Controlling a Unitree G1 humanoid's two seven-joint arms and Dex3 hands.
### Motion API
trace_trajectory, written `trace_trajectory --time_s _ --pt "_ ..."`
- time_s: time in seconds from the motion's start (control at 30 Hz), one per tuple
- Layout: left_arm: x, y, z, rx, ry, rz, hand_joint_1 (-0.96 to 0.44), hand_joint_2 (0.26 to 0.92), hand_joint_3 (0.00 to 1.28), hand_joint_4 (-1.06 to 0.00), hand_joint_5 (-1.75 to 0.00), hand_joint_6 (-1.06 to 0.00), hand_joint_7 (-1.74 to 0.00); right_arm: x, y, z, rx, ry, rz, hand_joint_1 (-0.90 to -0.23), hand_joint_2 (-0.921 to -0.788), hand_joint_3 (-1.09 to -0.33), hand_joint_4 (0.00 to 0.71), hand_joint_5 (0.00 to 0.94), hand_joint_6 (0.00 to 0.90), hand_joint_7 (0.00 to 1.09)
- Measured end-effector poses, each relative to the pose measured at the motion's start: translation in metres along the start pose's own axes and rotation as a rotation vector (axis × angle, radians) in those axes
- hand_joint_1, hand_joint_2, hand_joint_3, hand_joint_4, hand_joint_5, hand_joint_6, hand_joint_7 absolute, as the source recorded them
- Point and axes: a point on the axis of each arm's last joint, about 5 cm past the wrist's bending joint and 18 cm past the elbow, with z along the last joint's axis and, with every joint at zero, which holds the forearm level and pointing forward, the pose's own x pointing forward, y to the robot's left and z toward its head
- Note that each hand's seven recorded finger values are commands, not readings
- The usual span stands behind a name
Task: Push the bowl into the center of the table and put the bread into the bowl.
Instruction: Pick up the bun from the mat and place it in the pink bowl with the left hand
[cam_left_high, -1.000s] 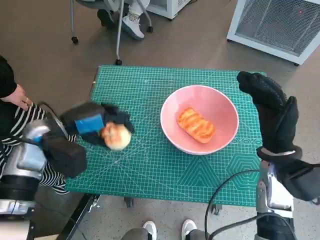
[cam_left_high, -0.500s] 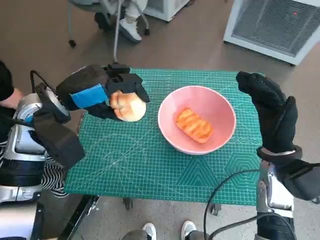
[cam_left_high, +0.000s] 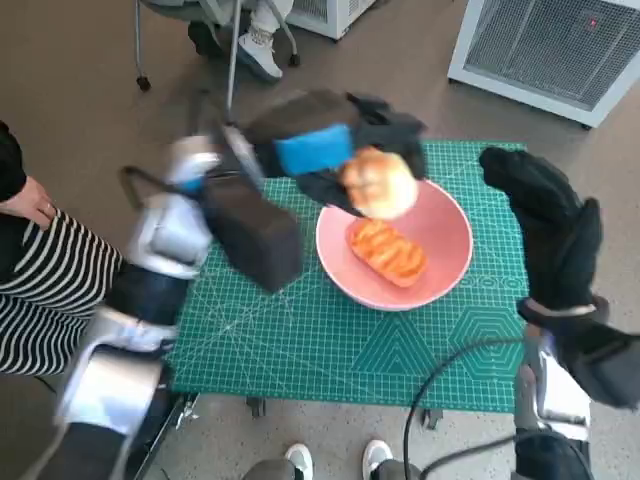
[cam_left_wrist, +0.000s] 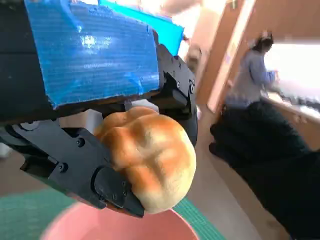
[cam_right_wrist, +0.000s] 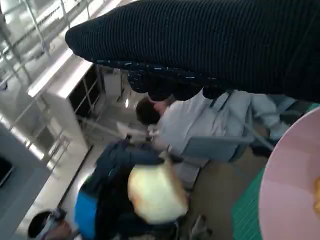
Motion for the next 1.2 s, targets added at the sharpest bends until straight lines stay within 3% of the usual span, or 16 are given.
trace_trajectory --time_s 0.03,0.07,0.17,0.27,0.33,0.67,1.2 --pt "0.003 -0.004 -0.001 -0.005 0.013 -0.019 0.00 0.921 0.14 -0.63 -1.20 -0.52 -1.30 -0.0005 0.000 0.000 -0.001 0.000 -0.002 -0.762 -0.921 -0.790 0.158 0.003 0.031 0.49" --pt "0.006 -0.009 -0.003 -0.012 0.025 -0.039 -0.01 0.897 0.13 -0.57 -1.10 -0.48 -1.21 -0.0006 0.000 0.000 -0.001 -0.001 -0.003 -0.763 -0.921 -0.790 0.158 0.003 0.031 0.49" --pt "0.013 -0.023 -0.007 -0.018 0.075 -0.106 -0.05 0.825 0.07 -0.45 -0.43 -0.38 -0.65 -0.0009 0.000 0.001 -0.004 -0.006 -0.004 -0.764 -0.921 -0.791 0.157 0.002 0.029 0.49" --pt "0.016 -0.036 -0.011 -0.015 0.134 -0.182 -0.07 0.799 0.03 -0.37 -0.14 -0.34 -0.39 -0.0013 0.000 0.002 -0.008 -0.009 -0.008 -0.764 -0.921 -0.793 0.156 0.002 0.028 0.49" --pt "0.017 -0.044 -0.015 -0.015 0.180 -0.228 -0.09 0.788 0.02 -0.31 -0.07 -0.32 -0.29 -0.0023 -0.001 0.003 -0.011 -0.009 -0.014 -0.764 -0.921 -0.793 0.156 0.001 0.027 0.49" --pt "0.019 -0.056 -0.020 -0.034 0.283 -0.290 -0.20 0.772 0.00 -0.11 0.00 -0.21 -0.11 -0.0059 -0.001 0.003 -0.018 0.000 -0.033 -0.766 -0.921 -0.798 0.154 0.000 0.022 0.50" --pt "0.010 -0.057 -0.026 -0.188 0.241 -0.228 -0.39 0.782 0.00 -0.01 0.00 -0.15 -0.05 -0.0055 -0.002 0.002 -0.019 -0.002 -0.040 -0.773 -0.921 -0.798 0.155 0.000 0.018 0.51"
